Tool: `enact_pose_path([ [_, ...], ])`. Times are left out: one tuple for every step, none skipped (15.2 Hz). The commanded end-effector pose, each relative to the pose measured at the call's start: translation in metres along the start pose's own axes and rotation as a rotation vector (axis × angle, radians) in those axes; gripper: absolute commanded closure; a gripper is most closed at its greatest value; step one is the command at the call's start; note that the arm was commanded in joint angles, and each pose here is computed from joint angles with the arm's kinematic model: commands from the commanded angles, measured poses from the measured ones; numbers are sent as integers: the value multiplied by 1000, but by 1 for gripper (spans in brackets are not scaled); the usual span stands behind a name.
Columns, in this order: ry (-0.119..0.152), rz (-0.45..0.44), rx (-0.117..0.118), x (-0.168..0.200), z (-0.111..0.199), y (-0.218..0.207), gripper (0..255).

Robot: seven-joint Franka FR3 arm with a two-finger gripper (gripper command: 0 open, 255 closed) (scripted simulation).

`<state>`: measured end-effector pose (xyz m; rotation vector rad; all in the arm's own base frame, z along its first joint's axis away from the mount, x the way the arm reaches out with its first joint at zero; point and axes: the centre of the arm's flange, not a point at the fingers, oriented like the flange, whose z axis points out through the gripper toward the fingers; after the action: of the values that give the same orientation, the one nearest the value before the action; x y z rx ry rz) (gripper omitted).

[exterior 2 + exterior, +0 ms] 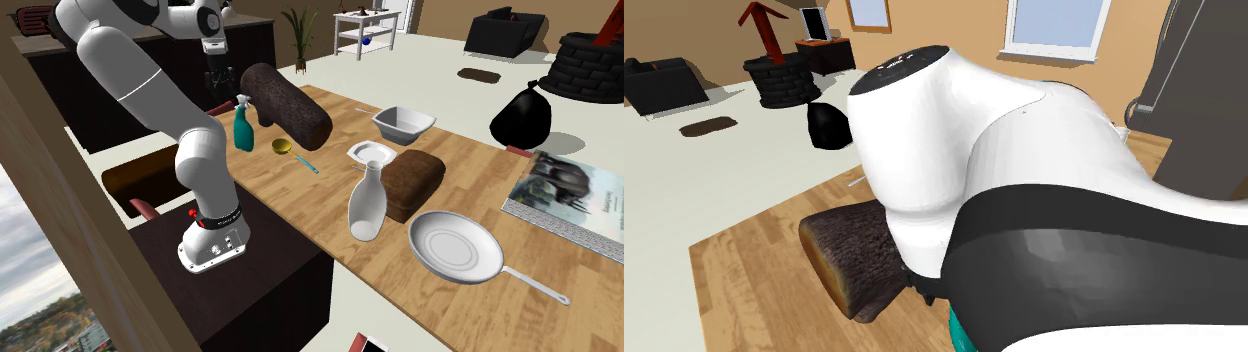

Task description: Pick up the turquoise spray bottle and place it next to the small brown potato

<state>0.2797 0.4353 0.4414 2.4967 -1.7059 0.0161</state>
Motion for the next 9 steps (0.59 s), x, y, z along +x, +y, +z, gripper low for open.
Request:
enact_pose_path([
  [0,0,-1,1,-23,0,0],
  [0,0,-1,1,-33,-1,0],
  [0,0,-1,1,-33,-1,0],
  [0,0,-1,1,-33,-1,0],
  [0,0,-1,1,-33,0,0],
  [0,0,-1,1,-33,-1,0],
  [0,0,-1,1,-33,-1,0],
  [0,0,-1,1,-33,-1,0],
  [0,0,-1,1,-33,-1,0],
])
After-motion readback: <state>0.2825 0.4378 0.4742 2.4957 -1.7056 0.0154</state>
